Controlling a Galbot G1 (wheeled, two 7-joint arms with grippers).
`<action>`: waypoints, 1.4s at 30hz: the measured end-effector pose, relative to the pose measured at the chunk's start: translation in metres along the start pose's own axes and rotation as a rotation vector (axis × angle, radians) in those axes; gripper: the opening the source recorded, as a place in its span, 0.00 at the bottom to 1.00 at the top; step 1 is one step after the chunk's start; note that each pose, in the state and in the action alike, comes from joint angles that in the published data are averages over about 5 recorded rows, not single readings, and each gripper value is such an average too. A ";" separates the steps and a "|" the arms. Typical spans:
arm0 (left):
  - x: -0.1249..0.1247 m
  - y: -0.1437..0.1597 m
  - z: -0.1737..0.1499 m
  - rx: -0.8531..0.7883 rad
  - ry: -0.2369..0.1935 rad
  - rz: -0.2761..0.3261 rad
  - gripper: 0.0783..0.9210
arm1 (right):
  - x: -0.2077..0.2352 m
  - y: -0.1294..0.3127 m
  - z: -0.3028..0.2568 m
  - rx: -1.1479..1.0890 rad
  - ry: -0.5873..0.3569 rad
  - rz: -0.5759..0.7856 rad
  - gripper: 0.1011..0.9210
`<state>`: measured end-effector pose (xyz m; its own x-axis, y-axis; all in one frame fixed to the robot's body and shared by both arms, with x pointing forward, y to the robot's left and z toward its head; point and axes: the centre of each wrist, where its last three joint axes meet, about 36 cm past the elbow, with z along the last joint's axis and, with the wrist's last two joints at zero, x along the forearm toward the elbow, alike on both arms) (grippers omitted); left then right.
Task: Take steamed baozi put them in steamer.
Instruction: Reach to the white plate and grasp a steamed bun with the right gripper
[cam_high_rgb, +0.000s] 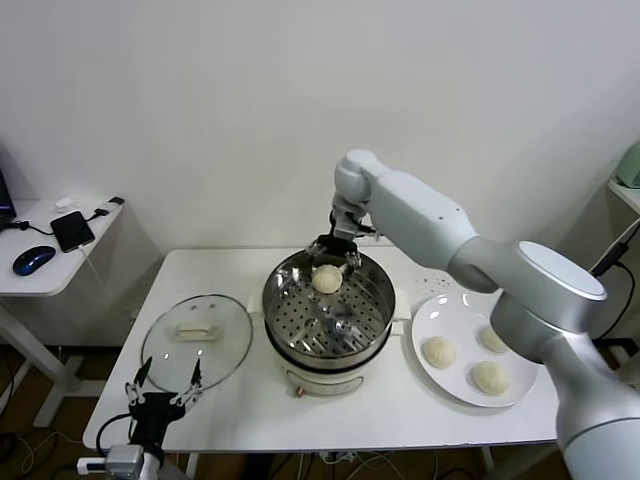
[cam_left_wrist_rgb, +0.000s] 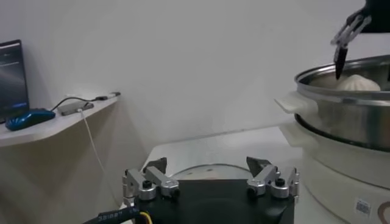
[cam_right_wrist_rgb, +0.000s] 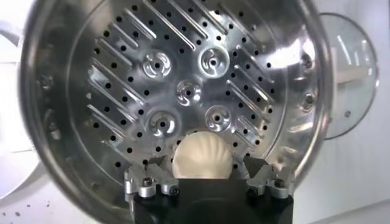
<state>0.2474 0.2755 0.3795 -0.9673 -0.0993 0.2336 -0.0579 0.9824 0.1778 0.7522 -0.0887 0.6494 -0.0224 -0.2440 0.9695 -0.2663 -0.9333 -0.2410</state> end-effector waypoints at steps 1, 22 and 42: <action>0.000 0.000 0.000 0.001 0.000 0.001 0.88 | 0.008 0.004 0.002 -0.036 0.002 0.011 0.88; -0.004 -0.001 -0.010 0.045 0.002 0.039 0.88 | 0.094 0.176 0.003 -1.020 0.089 0.156 0.88; 0.005 -0.005 -0.007 0.049 0.032 0.057 0.88 | -0.031 0.274 -0.042 -1.152 0.090 -0.043 0.88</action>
<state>0.2443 0.2690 0.3861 -0.9609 -0.0468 0.2730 -0.0153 0.9931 0.1167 0.6393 -0.3256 0.5549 -0.0480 -0.1550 0.9868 -0.9883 -0.1359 -0.0694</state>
